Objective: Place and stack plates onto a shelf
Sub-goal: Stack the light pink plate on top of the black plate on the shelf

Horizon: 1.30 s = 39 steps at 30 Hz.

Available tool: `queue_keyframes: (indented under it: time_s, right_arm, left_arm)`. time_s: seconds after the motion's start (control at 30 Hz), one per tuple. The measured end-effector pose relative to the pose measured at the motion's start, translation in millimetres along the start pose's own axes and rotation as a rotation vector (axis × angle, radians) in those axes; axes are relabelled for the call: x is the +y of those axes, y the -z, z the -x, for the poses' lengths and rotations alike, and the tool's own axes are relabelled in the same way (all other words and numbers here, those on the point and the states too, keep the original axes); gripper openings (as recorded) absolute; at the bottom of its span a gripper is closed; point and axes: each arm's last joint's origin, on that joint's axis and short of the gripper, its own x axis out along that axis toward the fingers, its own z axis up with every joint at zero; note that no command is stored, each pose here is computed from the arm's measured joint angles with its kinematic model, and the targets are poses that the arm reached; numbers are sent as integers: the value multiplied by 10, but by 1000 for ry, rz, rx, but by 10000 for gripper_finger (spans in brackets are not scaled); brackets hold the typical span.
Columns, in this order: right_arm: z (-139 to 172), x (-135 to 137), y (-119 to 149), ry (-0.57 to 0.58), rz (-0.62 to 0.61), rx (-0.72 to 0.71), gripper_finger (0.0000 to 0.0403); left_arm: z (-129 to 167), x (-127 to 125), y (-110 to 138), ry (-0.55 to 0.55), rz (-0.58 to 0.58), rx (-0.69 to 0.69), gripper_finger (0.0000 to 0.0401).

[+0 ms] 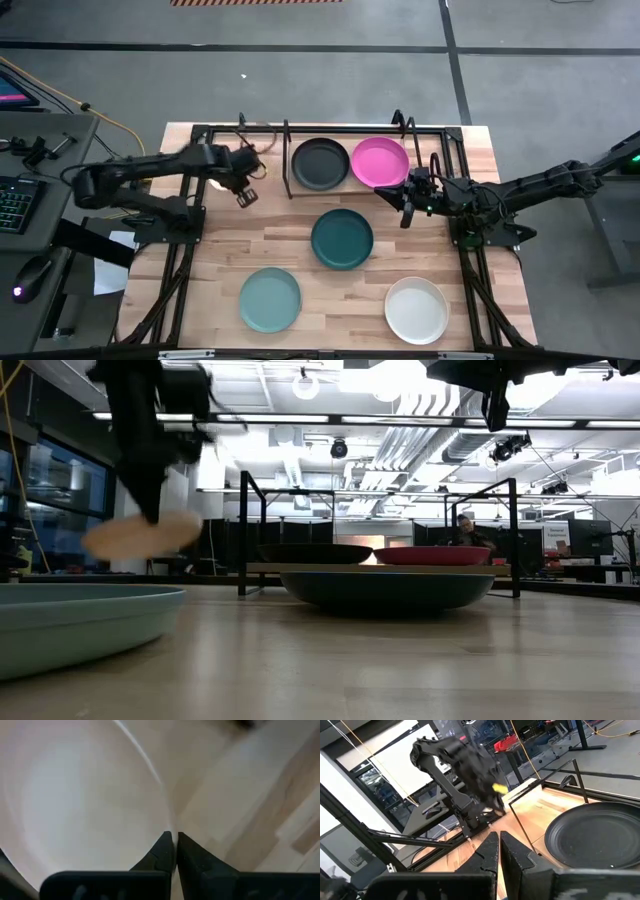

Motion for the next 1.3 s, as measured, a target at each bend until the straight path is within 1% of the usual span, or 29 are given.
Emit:
queue_keyframes:
  time_s: [0.1,0.2,0.27,0.33,0.4,0.47,0.53,0.6,0.73,0.8,0.9,1.03,1.1,1.3]
  right_arm:
    - [0,0,-1,0,-12,-1,0]
    - [0,2,-4,-2,-17,-4,0]
    - [0,6,-12,-5,-21,-12,0]
    - [0,12,-29,-1,-13,-35,0]
    - [2,19,-56,8,9,-69,0]
    - [4,28,-86,18,35,-107,0]
    - [8,38,-118,22,47,-143,0]
    - [11,43,-137,28,65,-166,0]
    - [17,46,-155,39,89,-186,0]
    - [17,43,-154,47,92,-187,0]
    - [16,42,-153,51,113,-186,0]
    - [17,33,-152,85,168,-192,0]
    - [18,24,-155,117,179,-202,0]
    - [20,3,-148,173,189,-207,0]
  left_arm:
    - [364,84,-28,-55,45,-111,1]
    - [759,155,-124,-93,92,-252,1]
    - [1037,193,-218,-103,106,-345,1]
    - [1310,210,-366,-98,107,-445,1]
    - [1558,185,-550,-84,83,-533,1]
    - [1764,105,-761,-73,36,-605,1]
    - [1895,-23,-990,-84,-38,-643,1]
    - [1950,-180,-1220,-88,-123,-662,1]
    - [1855,-519,-1654,-94,-284,-657,1]
    - [1724,-677,-1833,-85,-342,-638,1]
    - [1432,-891,-2025,-76,-416,-576,0]
    - [980,-1100,-2157,-53,-479,-450,0]
    - [732,-1181,-2195,-42,-510,-365,0]
    - [96,-1302,-2263,-36,-557,-160,0]
